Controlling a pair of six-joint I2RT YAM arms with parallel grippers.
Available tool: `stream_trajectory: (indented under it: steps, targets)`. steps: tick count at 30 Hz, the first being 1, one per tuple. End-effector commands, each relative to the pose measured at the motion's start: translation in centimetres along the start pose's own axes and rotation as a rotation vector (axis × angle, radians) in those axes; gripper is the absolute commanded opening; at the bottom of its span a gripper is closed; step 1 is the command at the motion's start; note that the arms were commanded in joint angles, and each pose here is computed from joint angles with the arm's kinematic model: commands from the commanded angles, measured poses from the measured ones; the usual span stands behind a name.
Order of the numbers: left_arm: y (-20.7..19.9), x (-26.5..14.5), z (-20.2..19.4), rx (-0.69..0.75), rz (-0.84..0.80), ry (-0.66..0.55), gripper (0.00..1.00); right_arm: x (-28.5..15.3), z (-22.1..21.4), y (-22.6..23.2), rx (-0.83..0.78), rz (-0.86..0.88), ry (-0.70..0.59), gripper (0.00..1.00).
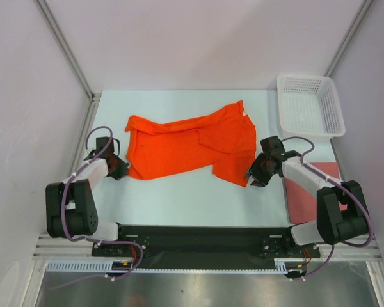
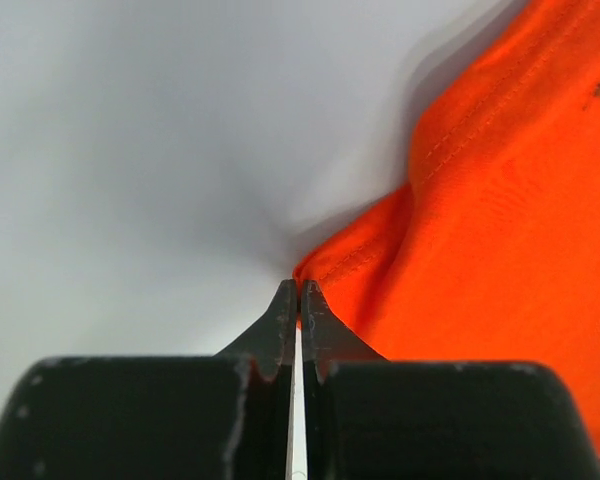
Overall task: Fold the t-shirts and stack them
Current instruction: Flatten the tshirt out
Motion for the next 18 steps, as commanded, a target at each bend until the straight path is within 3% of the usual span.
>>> stream_trajectory:
  steps: [1, 18]
  targets:
    - [0.4, -1.2, 0.1, 0.011, -0.016, -0.026, 0.00, 0.7, 0.9, 1.5, 0.103, 0.097, -0.086, 0.45]
    - [0.7, -2.2, -0.4, 0.026, -0.045, -0.017, 0.00, 3.5, -1.0, -0.6, 0.003, 0.019, -0.093, 0.42]
Point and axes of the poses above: each gripper's point midway between its finger pads, its own x axis out along the fingers, its own y axis along the line the jaws close on, z = x × y, the point moved 7 cm from there along -x, back along the fingers, and after that the axes turned 4 degrees about -x, right-handed, at the moved point
